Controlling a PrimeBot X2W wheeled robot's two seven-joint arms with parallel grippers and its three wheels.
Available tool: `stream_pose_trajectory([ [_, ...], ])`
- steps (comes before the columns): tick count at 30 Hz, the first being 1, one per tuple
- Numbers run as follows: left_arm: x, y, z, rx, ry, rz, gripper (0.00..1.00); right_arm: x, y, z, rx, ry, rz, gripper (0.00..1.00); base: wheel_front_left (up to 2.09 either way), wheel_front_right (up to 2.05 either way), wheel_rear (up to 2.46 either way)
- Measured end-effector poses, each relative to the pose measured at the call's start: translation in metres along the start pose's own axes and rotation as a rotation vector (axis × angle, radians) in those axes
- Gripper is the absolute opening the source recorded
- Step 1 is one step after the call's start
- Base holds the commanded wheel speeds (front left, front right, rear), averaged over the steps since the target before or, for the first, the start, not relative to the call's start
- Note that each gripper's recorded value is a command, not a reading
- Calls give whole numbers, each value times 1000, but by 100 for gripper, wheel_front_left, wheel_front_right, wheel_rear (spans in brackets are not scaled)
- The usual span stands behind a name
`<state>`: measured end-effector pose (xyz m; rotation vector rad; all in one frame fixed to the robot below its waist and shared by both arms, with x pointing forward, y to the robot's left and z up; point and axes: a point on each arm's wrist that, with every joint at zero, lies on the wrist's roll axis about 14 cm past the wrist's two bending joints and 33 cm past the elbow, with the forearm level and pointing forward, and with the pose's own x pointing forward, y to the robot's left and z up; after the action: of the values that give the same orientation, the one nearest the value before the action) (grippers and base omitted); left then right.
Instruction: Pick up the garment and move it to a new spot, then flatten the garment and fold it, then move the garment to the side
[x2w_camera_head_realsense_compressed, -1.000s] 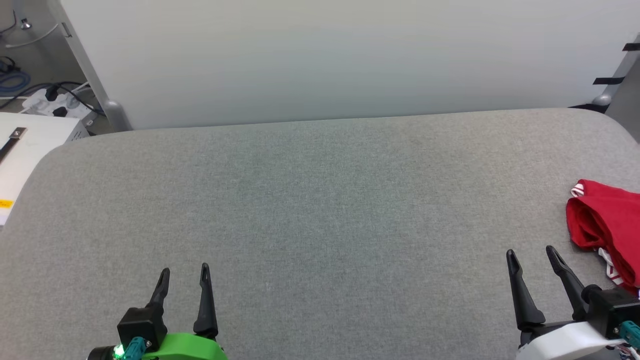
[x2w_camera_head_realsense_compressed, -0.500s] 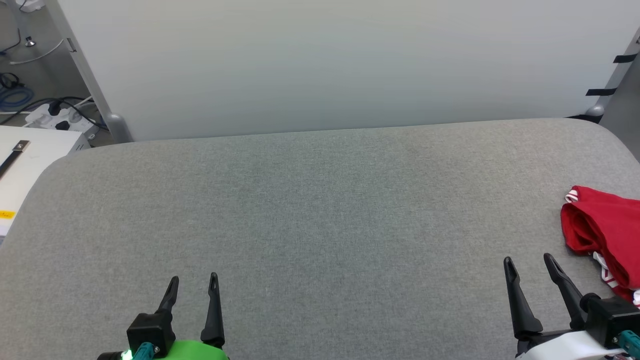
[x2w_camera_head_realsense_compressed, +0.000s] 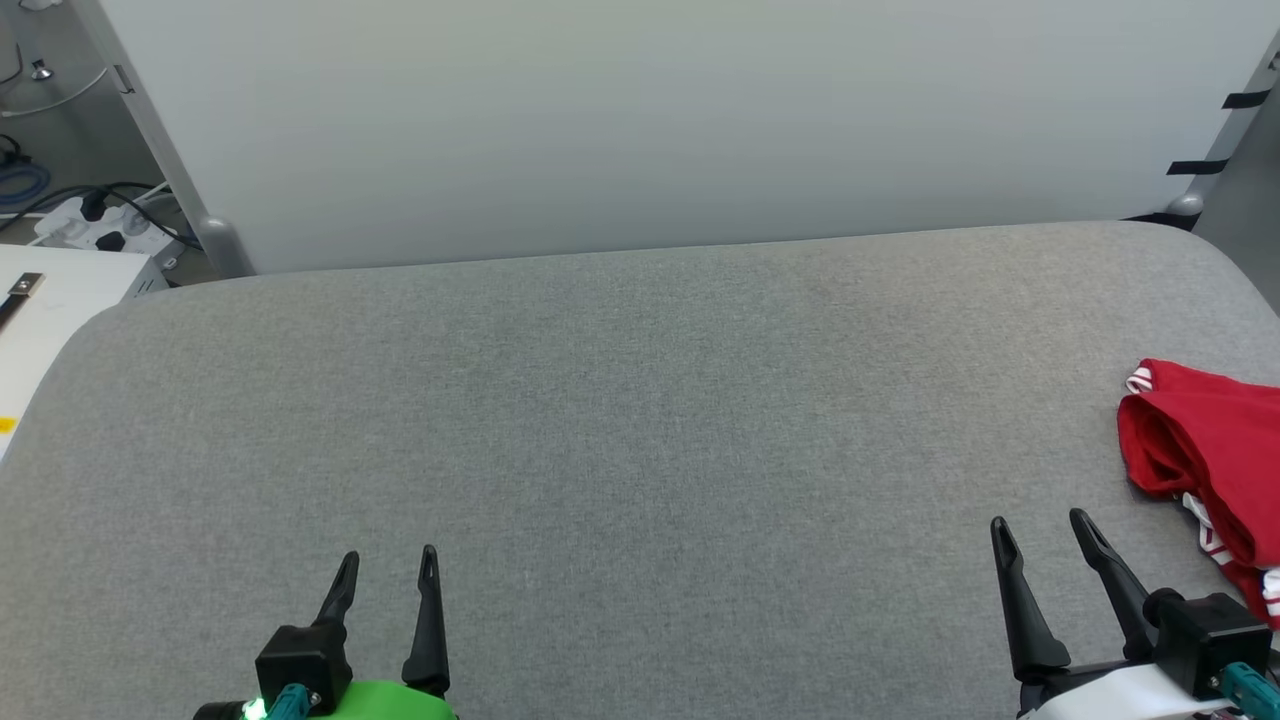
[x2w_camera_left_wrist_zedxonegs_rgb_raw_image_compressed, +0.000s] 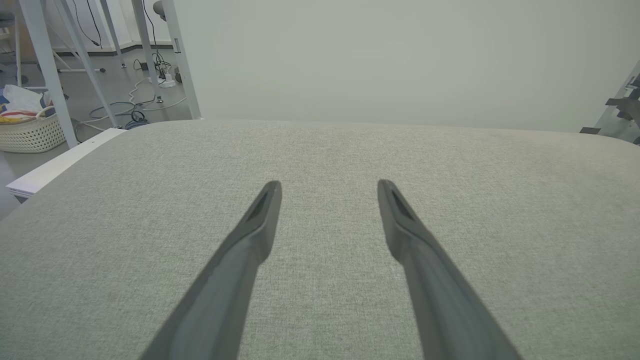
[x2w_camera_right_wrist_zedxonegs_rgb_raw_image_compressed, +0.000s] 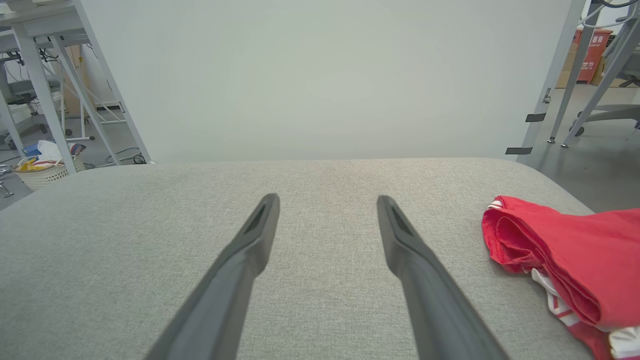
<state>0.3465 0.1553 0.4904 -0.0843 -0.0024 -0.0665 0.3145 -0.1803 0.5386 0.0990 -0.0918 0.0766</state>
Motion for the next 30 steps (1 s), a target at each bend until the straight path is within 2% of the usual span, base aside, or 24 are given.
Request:
stream_pose_trajectory([
  [5, 0, 1, -2, 2, 5, 0, 100, 1, 1, -4, 4, 10, 3, 100, 0, 0, 0],
  [6, 0, 1, -2, 1, 6, 1, 0, 1, 1, -5, 5, 11, 4, 0, 0, 0, 0],
  [30, 1, 4, -1, 13, 21, 12, 0, 8, 3, -10, -13, 35, 14, 0, 0, 0, 0],
])
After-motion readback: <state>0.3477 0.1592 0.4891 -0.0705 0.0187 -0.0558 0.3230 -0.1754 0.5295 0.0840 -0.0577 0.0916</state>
